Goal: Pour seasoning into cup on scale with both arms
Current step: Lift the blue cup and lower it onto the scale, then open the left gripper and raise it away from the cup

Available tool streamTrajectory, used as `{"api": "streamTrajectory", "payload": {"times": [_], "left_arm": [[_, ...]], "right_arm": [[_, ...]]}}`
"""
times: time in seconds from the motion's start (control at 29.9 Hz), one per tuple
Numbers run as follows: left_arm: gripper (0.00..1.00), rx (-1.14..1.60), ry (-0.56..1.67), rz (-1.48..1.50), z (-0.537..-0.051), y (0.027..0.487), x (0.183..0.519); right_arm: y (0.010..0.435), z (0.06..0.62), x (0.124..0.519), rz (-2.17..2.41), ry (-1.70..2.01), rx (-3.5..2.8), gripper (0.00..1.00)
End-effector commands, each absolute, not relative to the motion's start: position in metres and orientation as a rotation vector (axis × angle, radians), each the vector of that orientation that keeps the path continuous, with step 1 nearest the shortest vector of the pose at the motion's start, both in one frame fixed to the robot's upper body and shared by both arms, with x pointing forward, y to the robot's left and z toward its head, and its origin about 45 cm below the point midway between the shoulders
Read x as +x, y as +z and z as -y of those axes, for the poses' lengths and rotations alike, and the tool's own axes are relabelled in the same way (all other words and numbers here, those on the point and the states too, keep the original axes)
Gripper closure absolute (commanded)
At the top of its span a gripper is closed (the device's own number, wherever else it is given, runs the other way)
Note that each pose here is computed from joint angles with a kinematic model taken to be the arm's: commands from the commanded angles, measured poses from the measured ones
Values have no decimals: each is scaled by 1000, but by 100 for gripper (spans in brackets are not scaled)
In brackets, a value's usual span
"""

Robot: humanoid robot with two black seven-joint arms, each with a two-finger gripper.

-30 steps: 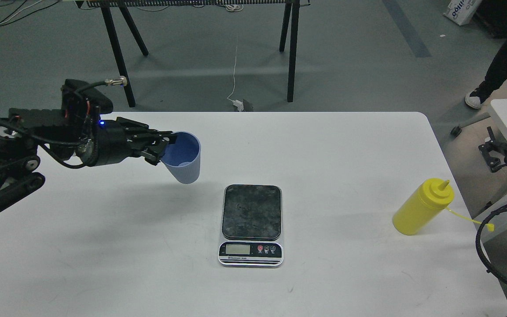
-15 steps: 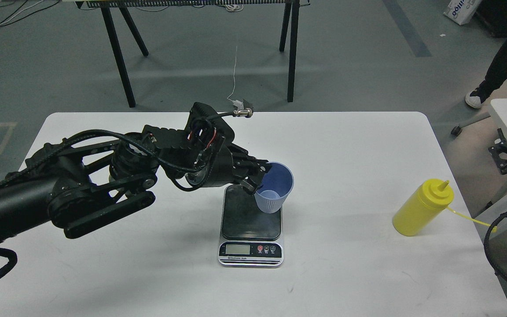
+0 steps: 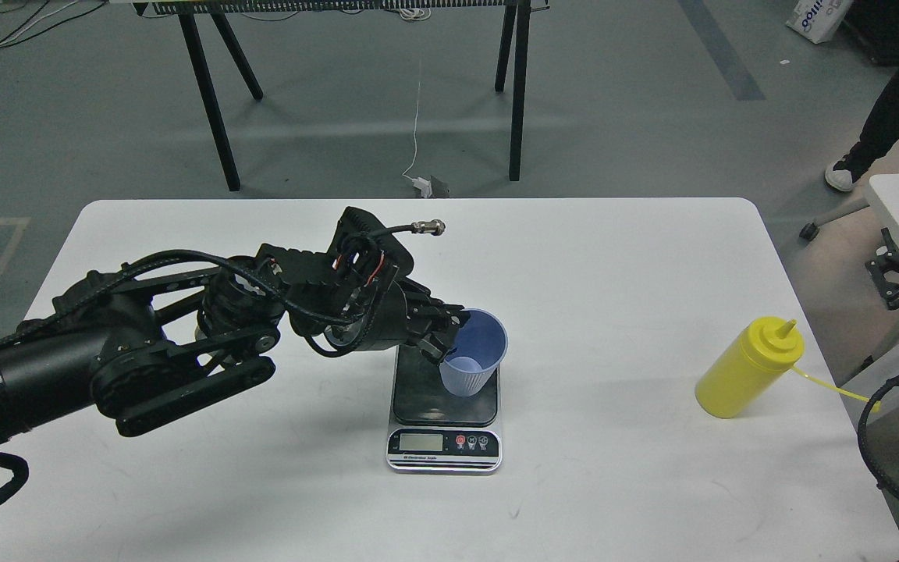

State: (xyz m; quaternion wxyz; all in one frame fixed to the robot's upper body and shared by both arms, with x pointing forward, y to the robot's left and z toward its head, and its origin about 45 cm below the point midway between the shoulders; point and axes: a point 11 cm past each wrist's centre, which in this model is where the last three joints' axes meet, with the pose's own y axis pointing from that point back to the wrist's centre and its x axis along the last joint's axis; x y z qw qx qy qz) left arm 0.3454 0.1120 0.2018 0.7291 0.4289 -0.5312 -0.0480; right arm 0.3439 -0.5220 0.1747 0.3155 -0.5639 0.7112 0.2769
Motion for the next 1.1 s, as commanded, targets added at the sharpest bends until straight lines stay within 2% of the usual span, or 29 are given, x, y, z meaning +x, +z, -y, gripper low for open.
{"api": "streamTrajectory", "payload": {"times": [0.0,0.23,0.33,0.4,0.5,0.57,0.63,0.7,0.73,1.07], "left_arm": [[95,967,-95,1162,-118,199,350],[87,997,-77,1139,-132,198,356],[77,992,-74,1139,-131,200,356],[63,992,-76,1138,-131,199,356],[62,982,-70,1122,-131,200,355],[57,970,-62,1099,-130,200,354],[48,964,-52,1089,-129,202,355],[28,952,-43,1086,-129,205,356],[24,949,-37,1088,-129,207,358],[18,862,77,1032,-132,237,369]], "right_arm": [[174,522,343,-1874,732,-1486,1],[173,522,343,-1877,732,-1484,1],[173,522,343,-1876,734,-1484,1],[172,521,343,-1874,736,-1483,1],[172,521,343,-1874,736,-1483,1],[172,521,343,-1874,736,-1483,1],[172,521,343,-1874,736,-1483,1],[173,521,343,-1873,734,-1484,1],[172,521,343,-1873,737,-1485,1],[173,521,343,-1873,736,-1487,1]]}}
